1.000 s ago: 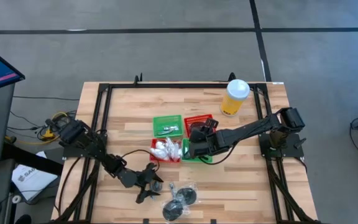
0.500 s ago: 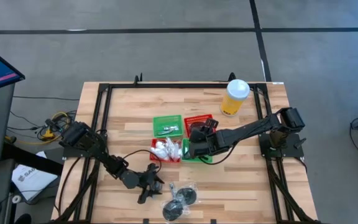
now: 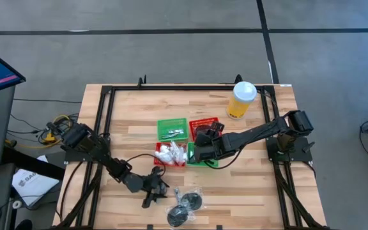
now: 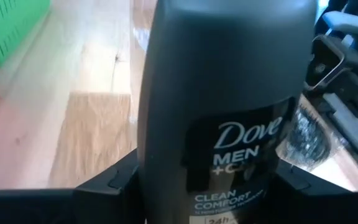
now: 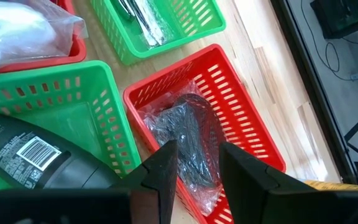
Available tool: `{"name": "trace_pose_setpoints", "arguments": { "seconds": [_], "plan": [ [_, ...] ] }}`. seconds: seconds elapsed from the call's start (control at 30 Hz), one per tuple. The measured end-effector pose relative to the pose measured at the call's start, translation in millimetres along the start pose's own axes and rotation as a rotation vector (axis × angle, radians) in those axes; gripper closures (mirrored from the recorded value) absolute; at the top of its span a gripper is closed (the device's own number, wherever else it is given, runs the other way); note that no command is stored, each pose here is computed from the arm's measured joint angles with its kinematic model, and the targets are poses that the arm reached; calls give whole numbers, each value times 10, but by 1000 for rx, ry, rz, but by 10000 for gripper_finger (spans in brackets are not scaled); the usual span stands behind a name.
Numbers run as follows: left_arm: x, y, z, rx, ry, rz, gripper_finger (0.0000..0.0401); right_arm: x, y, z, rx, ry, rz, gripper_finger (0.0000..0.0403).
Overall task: Pick & Place Travel size toiletries
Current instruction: Put the dark gray deodorant into the right green basket
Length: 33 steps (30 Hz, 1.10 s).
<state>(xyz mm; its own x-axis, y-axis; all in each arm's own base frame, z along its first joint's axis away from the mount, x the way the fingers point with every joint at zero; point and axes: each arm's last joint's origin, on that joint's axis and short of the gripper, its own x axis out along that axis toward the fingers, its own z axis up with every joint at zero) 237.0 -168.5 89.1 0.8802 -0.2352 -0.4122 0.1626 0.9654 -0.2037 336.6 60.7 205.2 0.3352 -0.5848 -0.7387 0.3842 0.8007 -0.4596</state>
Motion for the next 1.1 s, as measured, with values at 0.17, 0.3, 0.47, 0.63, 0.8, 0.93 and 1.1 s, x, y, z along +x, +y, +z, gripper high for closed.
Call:
{"name": "trace_pose_setpoints", "arguments": {
  "seconds": [0.17,0.3,0.47,0.63,0.8,0.93,1.1],
  "plan": [
    [-96,-40,227,34,-86,-21,205,-12,14,-4,-6,-3,3,294],
    [-219,-69,444,71,-175,-9,205,-27,35,-2,-7,-14,10,294],
    [-351,-42,666,124,-257,37,205,-48,73,23,-23,-48,27,294],
    [-412,90,832,160,-296,94,205,-93,147,87,-44,-125,63,294],
    [-439,234,950,177,-324,151,205,-175,247,142,-73,-214,102,294],
    [-431,350,1000,166,-334,195,205,-264,339,165,-104,-283,133,294],
    [-417,451,1028,173,-334,235,205,-378,454,188,-141,-357,213,294]
  ]
}}
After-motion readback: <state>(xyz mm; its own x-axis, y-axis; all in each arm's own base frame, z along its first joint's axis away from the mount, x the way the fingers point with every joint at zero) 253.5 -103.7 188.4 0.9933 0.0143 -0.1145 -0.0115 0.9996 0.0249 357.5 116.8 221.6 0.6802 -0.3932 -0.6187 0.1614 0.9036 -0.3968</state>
